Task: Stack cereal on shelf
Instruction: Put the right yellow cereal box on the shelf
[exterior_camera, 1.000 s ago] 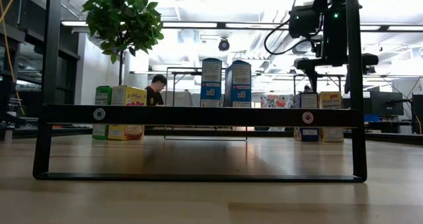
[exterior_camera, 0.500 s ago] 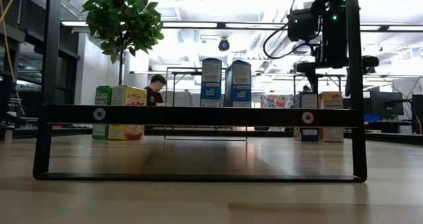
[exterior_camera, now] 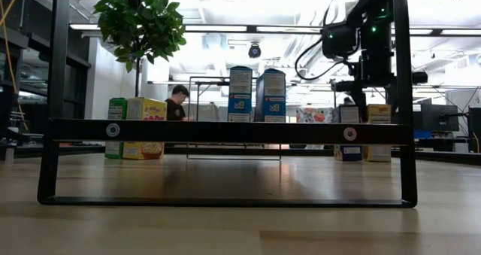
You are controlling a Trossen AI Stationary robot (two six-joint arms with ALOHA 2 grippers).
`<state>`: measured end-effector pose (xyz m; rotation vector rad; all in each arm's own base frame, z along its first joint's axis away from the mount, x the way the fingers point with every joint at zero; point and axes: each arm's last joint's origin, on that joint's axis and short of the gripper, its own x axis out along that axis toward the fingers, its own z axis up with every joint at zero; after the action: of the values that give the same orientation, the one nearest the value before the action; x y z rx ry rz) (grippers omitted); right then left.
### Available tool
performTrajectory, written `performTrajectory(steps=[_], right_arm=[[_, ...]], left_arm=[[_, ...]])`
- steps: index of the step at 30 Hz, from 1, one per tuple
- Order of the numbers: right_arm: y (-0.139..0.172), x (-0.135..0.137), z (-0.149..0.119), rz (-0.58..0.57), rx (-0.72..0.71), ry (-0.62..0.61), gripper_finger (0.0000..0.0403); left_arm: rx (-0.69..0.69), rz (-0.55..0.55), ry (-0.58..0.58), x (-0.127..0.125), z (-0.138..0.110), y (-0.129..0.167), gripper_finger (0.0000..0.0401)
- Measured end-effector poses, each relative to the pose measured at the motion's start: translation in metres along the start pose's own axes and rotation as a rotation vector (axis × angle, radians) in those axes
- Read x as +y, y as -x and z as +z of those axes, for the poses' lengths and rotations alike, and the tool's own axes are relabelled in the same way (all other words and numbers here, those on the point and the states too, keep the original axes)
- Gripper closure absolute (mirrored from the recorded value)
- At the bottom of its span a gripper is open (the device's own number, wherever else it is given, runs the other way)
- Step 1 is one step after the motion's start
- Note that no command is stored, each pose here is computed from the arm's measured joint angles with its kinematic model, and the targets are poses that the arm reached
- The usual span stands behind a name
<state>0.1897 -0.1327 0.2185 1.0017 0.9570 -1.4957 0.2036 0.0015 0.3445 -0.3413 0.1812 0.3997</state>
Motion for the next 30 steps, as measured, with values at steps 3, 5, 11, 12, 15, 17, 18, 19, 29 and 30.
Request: performTrajectory(steps=[3,5,11,12,15,17,18,19,29,30], right_arm=[[0.000,0.000,0.000,-0.002,-0.001,0.015,0.0179],[0.000,-0.001,0.000,-0.007,0.001,0.018,0.0198],[0.006,-0.003,0.001,-0.024,0.014,0.125,0.0248],[0.010,-0.005,0.002,-0.028,0.012,0.146,0.0252],[0.030,-0.013,0.008,-0.053,-0.012,0.208,0.0259],[0.049,-0.021,0.014,-0.074,-0.043,0.236,0.0258],[0.061,-0.025,0.017,-0.075,-0.062,0.253,0.0257],[0.073,-0.029,0.020,-0.066,-0.083,0.267,0.0257],[0.176,-0.049,0.004,0.510,0.032,0.477,0.0254],[0.180,-0.047,-0.005,0.569,0.085,0.511,0.0254]], left_arm=[[0.000,0.000,0.000,0.000,0.000,0.000,0.0401],[0.000,0.000,0.001,0.000,0.000,0.000,0.0401],[0.000,0.000,0.001,0.000,0.000,0.000,0.0401],[0.000,0.000,0.001,0.000,0.000,0.000,0.0401],[0.000,0.000,0.001,0.000,0.000,0.000,0.0401],[-0.001,-0.001,0.001,0.000,0.000,0.000,0.0401],[0.000,0.000,0.002,0.000,0.000,0.000,0.0401],[0.000,0.000,0.002,0.000,0.000,0.000,0.0401],[-0.001,0.000,0.011,0.000,0.000,0.000,0.0401],[-0.001,0.000,0.012,0.000,0.000,0.000,0.0401]])
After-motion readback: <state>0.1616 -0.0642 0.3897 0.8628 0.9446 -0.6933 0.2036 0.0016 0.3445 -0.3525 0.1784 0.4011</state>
